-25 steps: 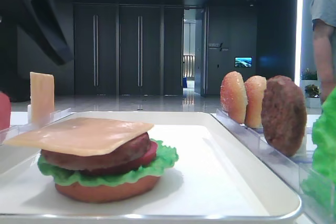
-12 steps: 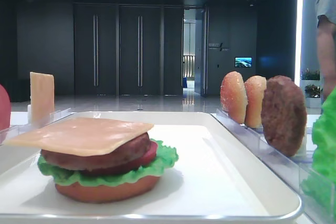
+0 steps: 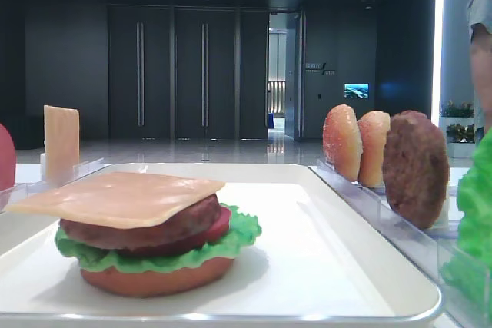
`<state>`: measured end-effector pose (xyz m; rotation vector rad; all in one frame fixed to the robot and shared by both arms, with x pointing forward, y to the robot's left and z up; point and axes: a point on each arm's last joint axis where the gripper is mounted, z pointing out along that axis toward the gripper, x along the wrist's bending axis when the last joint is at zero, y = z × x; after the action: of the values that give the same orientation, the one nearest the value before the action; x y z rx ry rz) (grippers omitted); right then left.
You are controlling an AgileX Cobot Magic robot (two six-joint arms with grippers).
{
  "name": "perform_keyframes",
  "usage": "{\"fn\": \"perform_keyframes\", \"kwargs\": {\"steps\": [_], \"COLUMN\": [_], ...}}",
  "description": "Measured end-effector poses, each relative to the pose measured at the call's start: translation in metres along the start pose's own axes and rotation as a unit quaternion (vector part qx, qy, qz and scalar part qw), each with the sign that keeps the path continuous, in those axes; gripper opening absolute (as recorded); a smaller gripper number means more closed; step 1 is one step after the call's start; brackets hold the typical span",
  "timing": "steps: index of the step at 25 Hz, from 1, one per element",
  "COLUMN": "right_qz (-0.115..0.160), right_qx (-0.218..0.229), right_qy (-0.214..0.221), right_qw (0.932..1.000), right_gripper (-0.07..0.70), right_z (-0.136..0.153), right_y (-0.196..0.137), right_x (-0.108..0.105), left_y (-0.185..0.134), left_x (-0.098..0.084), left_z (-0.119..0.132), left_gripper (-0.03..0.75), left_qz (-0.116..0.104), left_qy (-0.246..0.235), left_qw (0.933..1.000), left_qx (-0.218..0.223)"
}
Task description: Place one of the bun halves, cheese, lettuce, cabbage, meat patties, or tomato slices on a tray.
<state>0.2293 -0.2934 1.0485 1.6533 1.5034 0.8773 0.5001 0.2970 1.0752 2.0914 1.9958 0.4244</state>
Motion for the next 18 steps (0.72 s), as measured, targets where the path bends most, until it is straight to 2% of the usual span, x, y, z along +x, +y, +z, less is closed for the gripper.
{"fn": "perform_keyframes", "kwargs": {"steps": [3,5,11,15,18], "right_qz": [0.0,0.0,0.0,0.0,0.0], "right_qx": [0.0,0.0,0.0,0.0,0.0], "right_qy": [0.0,0.0,0.0,0.0,0.0], "right_qw": [1.0,1.0,1.0,1.0,1.0], "right_gripper": [0.549,0.549,0.549,0.549,0.549], "right_z": [0.0,0.0,0.0,0.0,0.0], "right_y": [0.0,0.0,0.0,0.0,0.0], "right_x": [0.0,0.0,0.0,0.0,0.0], "left_y": [-0.006,-0.009,-0.025,-0.062,-0.096], "left_x": [0.018,0.026,0.026,0.02,0.015], "left_z": [0.0,0.0,0.001,0.0,-0.006], "left_gripper": [0.664,0.664,0.664,0.664,0.663], "left_qz": [-0.037,-0.052,-0.061,-0.066,-0.07], "left_qy": [0.023,0.036,0.039,0.026,0.018], "left_qw": [0.9987,0.9972,0.993,0.9913,0.9927], "left_qx": [0.026,0.04,0.093,0.111,0.096]}}
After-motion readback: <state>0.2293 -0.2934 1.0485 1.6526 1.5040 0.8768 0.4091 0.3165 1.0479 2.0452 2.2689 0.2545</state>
